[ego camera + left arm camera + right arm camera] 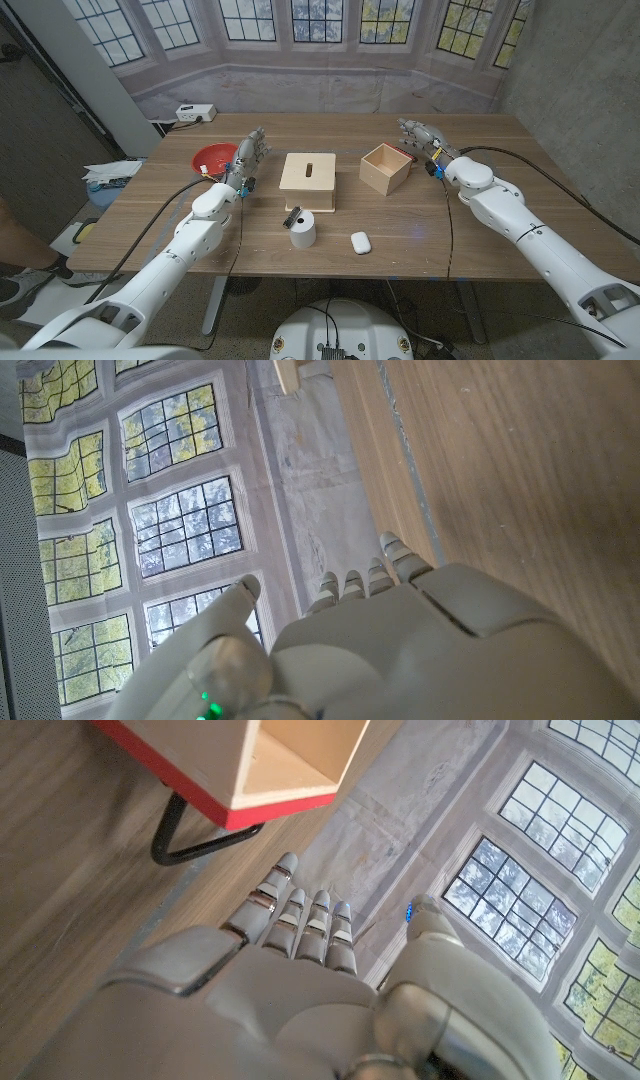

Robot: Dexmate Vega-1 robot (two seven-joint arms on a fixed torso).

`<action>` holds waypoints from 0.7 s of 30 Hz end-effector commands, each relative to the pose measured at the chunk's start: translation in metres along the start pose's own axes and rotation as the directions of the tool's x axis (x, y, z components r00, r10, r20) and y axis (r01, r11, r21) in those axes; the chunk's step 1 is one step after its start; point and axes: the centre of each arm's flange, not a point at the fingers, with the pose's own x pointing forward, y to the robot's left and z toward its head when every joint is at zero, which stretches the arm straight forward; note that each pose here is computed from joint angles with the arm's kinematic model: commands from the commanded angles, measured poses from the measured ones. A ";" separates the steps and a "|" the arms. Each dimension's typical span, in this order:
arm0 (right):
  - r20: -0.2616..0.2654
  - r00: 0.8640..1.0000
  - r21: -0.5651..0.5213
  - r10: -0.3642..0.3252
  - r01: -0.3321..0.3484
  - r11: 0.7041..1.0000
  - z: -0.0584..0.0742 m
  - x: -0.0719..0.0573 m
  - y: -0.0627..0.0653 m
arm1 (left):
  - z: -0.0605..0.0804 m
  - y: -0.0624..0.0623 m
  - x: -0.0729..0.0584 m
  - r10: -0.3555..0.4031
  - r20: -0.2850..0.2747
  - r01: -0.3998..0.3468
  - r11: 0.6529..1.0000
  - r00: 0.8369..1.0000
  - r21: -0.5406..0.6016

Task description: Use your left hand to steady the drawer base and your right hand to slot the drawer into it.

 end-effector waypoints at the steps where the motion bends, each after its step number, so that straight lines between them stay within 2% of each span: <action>1: -0.056 0.998 -0.165 -0.001 -0.008 0.986 0.020 0.000 -0.001 | -0.002 0.003 -0.002 0.014 0.002 -0.014 1.000 1.000 -0.003; 14: -0.114 0.993 -0.325 -0.016 -0.022 0.945 0.042 -0.001 0.001 | -0.003 0.003 -0.002 0.025 0.009 -0.025 1.000 1.000 -0.017; 21: -0.169 0.986 -0.400 -0.007 -0.062 0.915 0.052 0.001 0.004 | -0.006 0.004 -0.003 0.034 0.008 -0.034 0.999 0.999 -0.021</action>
